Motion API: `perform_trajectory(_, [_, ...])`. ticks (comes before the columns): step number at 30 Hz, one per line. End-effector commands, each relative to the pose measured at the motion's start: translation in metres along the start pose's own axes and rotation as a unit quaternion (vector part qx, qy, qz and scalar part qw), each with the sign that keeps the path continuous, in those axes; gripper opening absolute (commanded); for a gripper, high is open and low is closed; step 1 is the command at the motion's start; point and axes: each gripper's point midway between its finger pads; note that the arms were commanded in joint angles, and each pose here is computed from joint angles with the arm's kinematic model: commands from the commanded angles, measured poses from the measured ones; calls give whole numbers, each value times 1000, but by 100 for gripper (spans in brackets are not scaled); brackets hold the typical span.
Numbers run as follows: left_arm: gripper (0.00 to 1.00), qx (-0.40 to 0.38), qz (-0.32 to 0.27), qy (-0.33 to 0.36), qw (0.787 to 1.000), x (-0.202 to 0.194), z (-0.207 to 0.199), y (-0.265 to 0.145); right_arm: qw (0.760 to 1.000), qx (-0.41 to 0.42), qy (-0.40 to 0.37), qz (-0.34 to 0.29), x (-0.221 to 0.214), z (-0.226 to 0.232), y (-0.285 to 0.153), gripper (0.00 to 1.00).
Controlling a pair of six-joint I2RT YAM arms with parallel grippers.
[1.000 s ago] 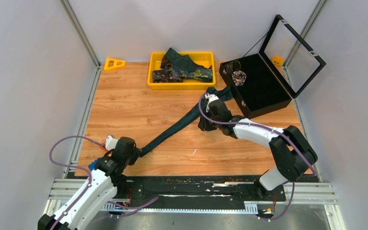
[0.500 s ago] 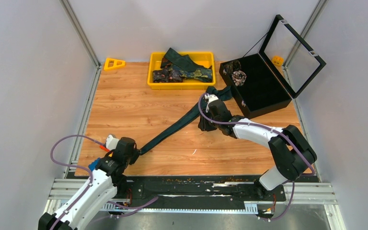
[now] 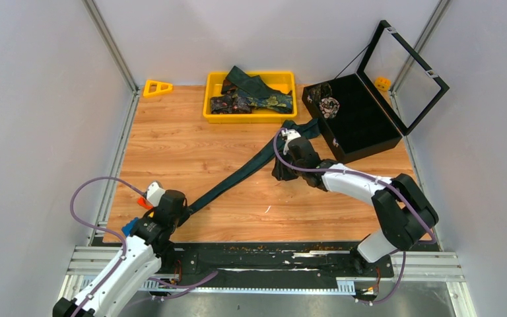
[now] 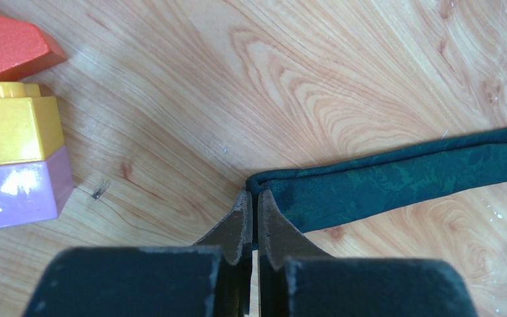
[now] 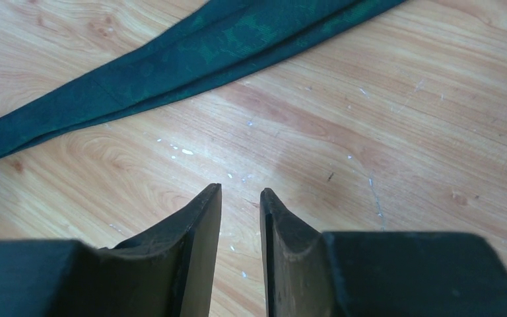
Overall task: Roll the ties
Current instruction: Roll the tie at the center of the board.
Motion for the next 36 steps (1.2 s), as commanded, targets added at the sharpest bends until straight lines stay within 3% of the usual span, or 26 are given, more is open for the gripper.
perform_trajectory(1, [0, 18, -4, 46, 999, 4, 9, -4, 995, 78, -22, -53, 26, 38, -20, 30])
perform_trajectory(9, [0, 5, -5, 59, 998, 5, 7, -6, 979, 201, -22, -14, 15, 120, -34, 31])
perform_trajectory(19, [0, 5, -13, 52, 999, 12, 8, -16, 948, 305, -23, 92, -45, 232, 2, 27])
perform_trajectory(26, [0, -9, -20, 30, 999, 12, 6, -19, 936, 323, -21, 139, -76, 267, 32, 20])
perform_trajectory(32, [0, -17, -15, 26, 999, 12, 2, -21, 928, 328, -14, 175, -97, 278, 54, 0])
perform_trajectory(36, [0, -23, -10, 24, 999, 12, -2, -23, 927, 325, -12, 187, -106, 282, 66, 0])
Point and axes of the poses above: each gripper's point midway between its finger pads, its own y axis out along the fingers, its own z axis along the line the jaws close on, x = y × z, and after that the axes turned 12 degrees about y, right-handed
